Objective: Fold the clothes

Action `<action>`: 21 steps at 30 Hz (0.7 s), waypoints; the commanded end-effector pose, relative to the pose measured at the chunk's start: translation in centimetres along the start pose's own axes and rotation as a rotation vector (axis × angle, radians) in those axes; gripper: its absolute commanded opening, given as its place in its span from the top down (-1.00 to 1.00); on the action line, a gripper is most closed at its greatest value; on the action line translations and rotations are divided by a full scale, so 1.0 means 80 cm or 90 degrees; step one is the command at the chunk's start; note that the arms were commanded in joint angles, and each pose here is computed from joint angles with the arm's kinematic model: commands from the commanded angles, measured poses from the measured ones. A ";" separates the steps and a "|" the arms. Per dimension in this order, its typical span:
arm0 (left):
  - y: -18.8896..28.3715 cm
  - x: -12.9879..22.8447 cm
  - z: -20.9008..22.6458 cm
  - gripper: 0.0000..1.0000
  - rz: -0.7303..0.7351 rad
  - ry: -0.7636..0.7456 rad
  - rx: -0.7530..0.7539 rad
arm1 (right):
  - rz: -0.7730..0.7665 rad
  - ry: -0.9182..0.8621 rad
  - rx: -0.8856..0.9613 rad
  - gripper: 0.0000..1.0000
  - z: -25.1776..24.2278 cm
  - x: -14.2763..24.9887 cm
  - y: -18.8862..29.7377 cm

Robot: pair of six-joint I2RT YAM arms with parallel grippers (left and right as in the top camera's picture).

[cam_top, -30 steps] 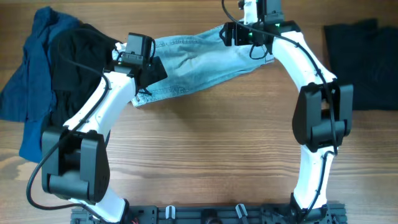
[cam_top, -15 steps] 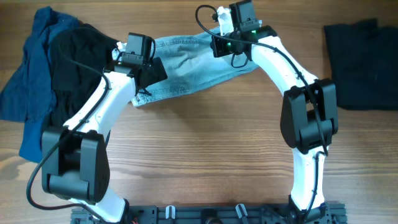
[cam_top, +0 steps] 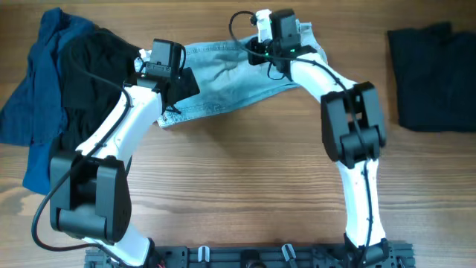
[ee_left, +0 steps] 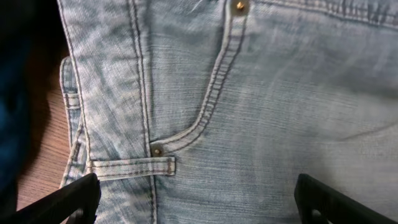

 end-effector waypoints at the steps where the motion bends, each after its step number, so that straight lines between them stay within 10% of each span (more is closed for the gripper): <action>1: -0.004 0.001 0.003 -0.99 -0.002 -0.013 -0.013 | -0.046 -0.024 0.032 0.91 -0.019 -0.003 -0.017; 10: -0.003 0.000 0.003 -0.99 -0.004 -0.015 -0.013 | -0.079 -0.075 0.049 0.81 -0.031 -0.060 0.027; 14: 0.010 -0.008 0.004 -0.99 -0.017 -0.038 -0.008 | -0.012 -0.160 0.089 -0.58 -0.058 -0.078 0.106; 17: 0.033 -0.020 0.003 -0.99 -0.041 -0.037 0.001 | 0.018 -0.210 0.127 -0.99 -0.088 -0.086 0.180; 21: 0.070 -0.036 0.004 -0.99 -0.088 -0.027 0.020 | 0.062 -0.243 0.179 -0.99 -0.135 -0.073 0.246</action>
Point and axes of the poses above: each gripper's point midway between its finger pads, its own y axis back along the fingers, its own z axis along the line the jaws close on, x = y × z, the point moved 3 cm from there along y, back along the fingers, and after that the axes turned 7 degrees about -y, right-handed, at the moved point
